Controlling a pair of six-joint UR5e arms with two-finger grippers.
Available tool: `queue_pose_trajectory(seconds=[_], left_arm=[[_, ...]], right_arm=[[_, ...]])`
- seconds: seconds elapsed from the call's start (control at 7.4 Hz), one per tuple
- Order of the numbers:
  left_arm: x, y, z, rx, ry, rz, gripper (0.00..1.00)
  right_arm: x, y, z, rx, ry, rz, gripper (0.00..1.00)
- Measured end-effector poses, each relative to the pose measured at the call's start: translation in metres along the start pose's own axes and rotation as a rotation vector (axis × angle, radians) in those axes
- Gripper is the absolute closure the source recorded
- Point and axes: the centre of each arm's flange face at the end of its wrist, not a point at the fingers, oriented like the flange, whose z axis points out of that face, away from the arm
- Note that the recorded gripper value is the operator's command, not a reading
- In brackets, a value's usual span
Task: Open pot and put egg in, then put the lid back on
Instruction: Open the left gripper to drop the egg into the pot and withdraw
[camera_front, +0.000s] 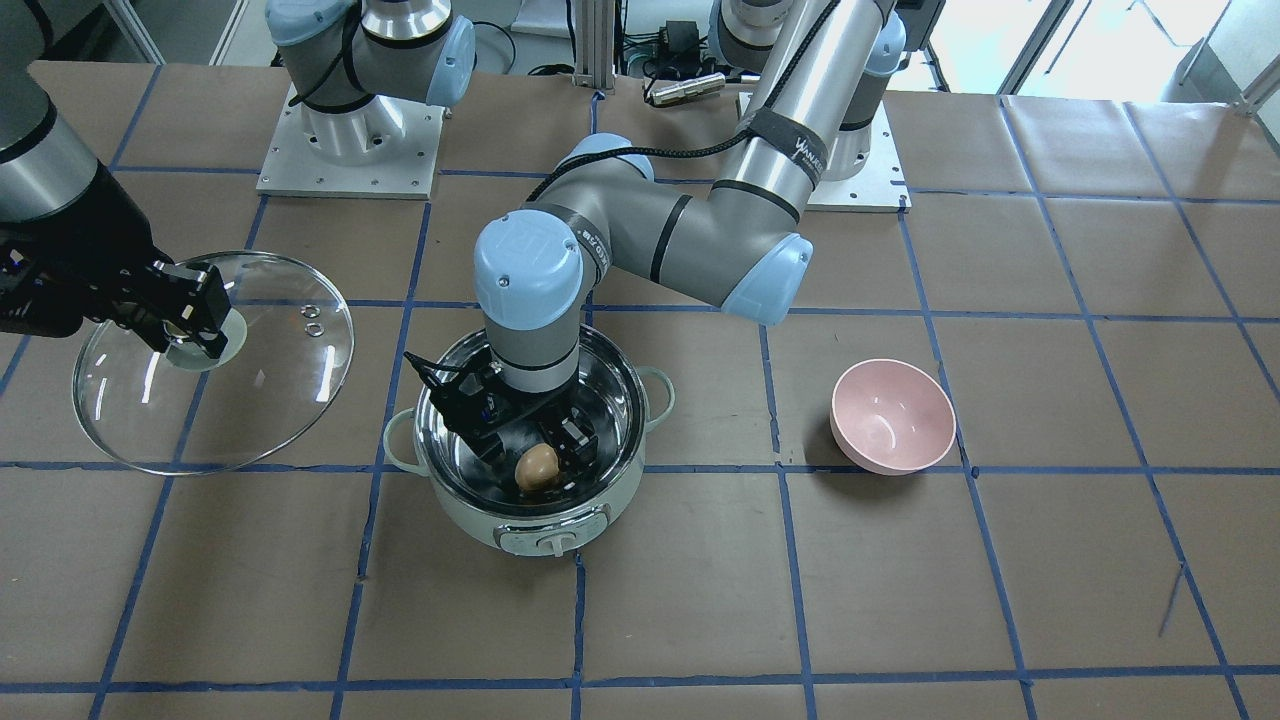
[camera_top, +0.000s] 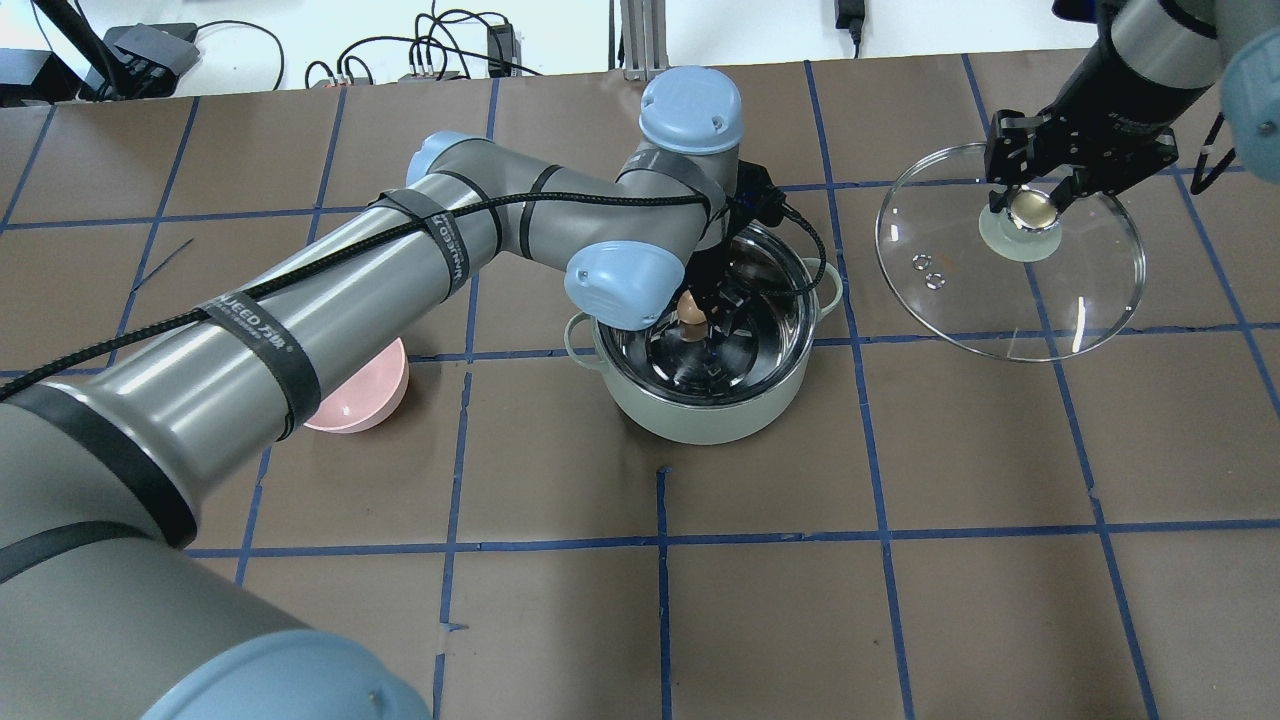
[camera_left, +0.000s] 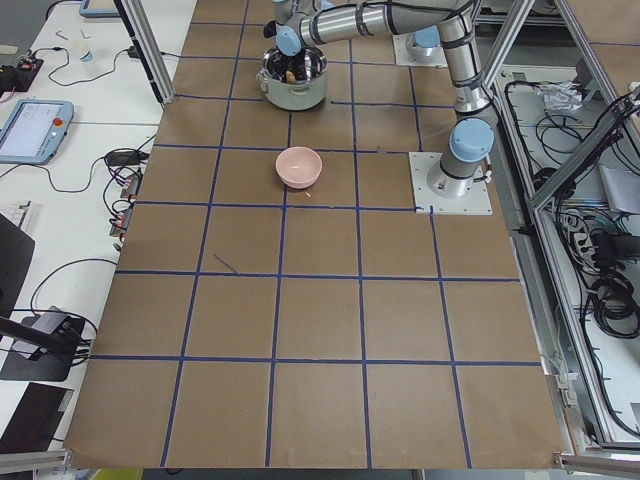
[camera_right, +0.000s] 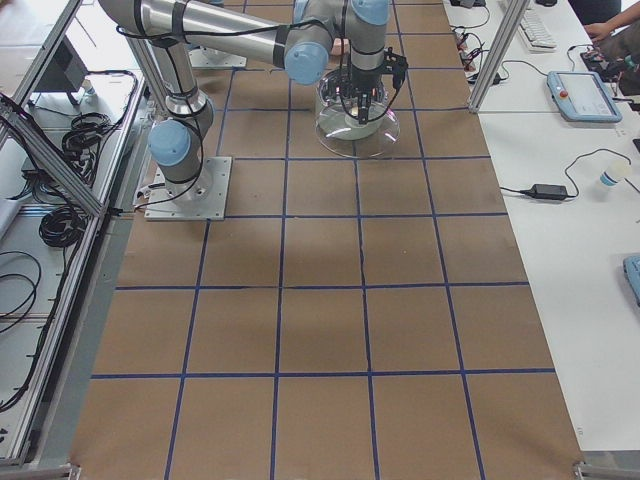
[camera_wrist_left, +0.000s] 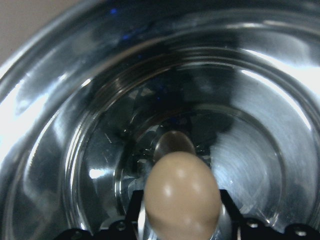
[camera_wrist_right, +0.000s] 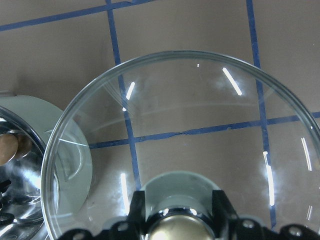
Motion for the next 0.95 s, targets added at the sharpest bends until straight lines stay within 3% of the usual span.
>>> queue_pose_trajectory(seconds=[0.41,0.81,0.95], left_arm=[[-0.02,0.056,-0.104,-0.007,0.017,-0.092,0.06],[-0.07,0.155,-0.228,0.001,-0.008,-0.334,0.03],[-0.078,0.185,-0.247,-0.021,-0.015,-0.421,0.03]], right_arm=[[-0.008,0.003,0.001,-0.001,-0.007,-0.003,0.68],[-0.051,0.013,0.013,-0.018,-0.044,0.005,0.68],[-0.075,0.02,0.015,-0.022,-0.048,0.024,0.68]])
